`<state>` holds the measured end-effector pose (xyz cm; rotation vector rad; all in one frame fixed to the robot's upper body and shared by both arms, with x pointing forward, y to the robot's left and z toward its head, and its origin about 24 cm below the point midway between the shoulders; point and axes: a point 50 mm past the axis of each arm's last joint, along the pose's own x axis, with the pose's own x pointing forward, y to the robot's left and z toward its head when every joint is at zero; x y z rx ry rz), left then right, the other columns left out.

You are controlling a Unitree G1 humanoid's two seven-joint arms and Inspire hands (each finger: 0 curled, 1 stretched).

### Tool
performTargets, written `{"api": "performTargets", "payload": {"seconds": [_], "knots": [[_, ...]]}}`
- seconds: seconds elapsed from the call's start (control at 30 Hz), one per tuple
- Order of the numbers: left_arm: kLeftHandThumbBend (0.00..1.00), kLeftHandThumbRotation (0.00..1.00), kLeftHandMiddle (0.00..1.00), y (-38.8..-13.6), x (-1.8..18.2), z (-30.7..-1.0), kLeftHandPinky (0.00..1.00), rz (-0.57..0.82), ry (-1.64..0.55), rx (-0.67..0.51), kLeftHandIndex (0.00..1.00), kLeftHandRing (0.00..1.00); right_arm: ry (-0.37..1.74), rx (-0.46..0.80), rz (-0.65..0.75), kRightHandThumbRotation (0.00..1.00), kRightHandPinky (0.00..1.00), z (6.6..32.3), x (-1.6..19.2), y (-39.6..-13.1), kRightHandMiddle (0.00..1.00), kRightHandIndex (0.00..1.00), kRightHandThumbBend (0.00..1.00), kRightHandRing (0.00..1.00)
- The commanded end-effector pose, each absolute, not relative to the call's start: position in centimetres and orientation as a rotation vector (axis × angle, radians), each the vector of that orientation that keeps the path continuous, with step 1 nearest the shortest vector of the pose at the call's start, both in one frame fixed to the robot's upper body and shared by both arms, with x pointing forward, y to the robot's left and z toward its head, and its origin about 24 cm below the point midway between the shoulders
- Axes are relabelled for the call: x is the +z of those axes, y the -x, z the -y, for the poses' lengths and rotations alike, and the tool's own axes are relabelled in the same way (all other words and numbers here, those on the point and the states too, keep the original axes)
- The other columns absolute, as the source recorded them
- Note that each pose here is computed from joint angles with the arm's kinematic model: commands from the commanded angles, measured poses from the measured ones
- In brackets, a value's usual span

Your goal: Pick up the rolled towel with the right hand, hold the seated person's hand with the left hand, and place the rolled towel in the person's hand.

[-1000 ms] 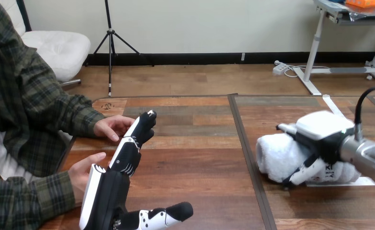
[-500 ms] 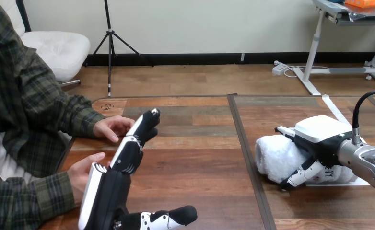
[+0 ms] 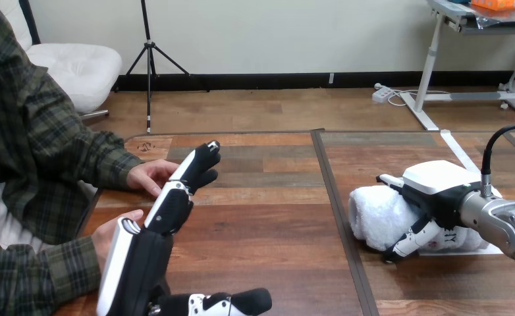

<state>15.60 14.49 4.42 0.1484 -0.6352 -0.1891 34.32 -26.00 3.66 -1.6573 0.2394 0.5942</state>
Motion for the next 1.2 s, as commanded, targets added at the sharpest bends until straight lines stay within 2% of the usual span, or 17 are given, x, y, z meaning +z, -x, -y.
{"api": "performTargets", "payload": {"seconds": [0.0,0.37,0.57,0.67,0.77,1.03,1.17], "knots": [[1.0,0.45,0.92,-14.6,5.2,-14.2,0.85,0.661,-0.124,-0.148,0.9,0.9,1.605,0.672,-0.253,0.58,0.81,25.1,1.8,-33.3,0.92,0.99,1.0,0.91],[1.0,0.44,0.92,-14.0,5.7,-14.5,0.85,0.682,-0.124,-0.138,0.89,0.9,1.532,0.693,-0.248,0.6,0.75,24.7,1.0,-32.6,0.88,0.96,1.0,0.85],[1.0,0.44,0.91,-13.8,5.9,-14.6,0.83,0.69,-0.133,-0.129,0.89,0.89,1.543,0.702,-0.197,0.56,0.71,24.4,0.6,-32.2,0.82,0.89,1.0,0.79],[1.0,0.44,0.91,-13.7,5.9,-14.6,0.82,0.689,-0.127,-0.125,0.89,0.89,1.515,0.689,-0.169,0.49,0.68,24.3,0.5,-32.0,0.78,0.83,1.0,0.76],[1.0,0.42,0.91,-13.7,6.0,-14.6,0.82,0.695,-0.116,-0.126,0.88,0.89,1.474,0.668,-0.141,0.39,0.61,24.1,0.5,-31.8,0.7,0.74,1.0,0.68],[1.0,0.41,0.91,-13.7,6.1,-14.8,0.82,0.688,-0.134,-0.132,0.89,0.9,1.342,0.618,-0.142,0.14,0.4,23.8,0.4,-31.7,0.5,0.51,0.86,0.44],[1.0,0.41,0.91,-13.8,6.2,-14.9,0.82,0.69,-0.139,-0.132,0.89,0.9,1.309,0.609,-0.14,0.08,0.34,23.6,0.4,-31.7,0.45,0.45,0.82,0.39]]}}
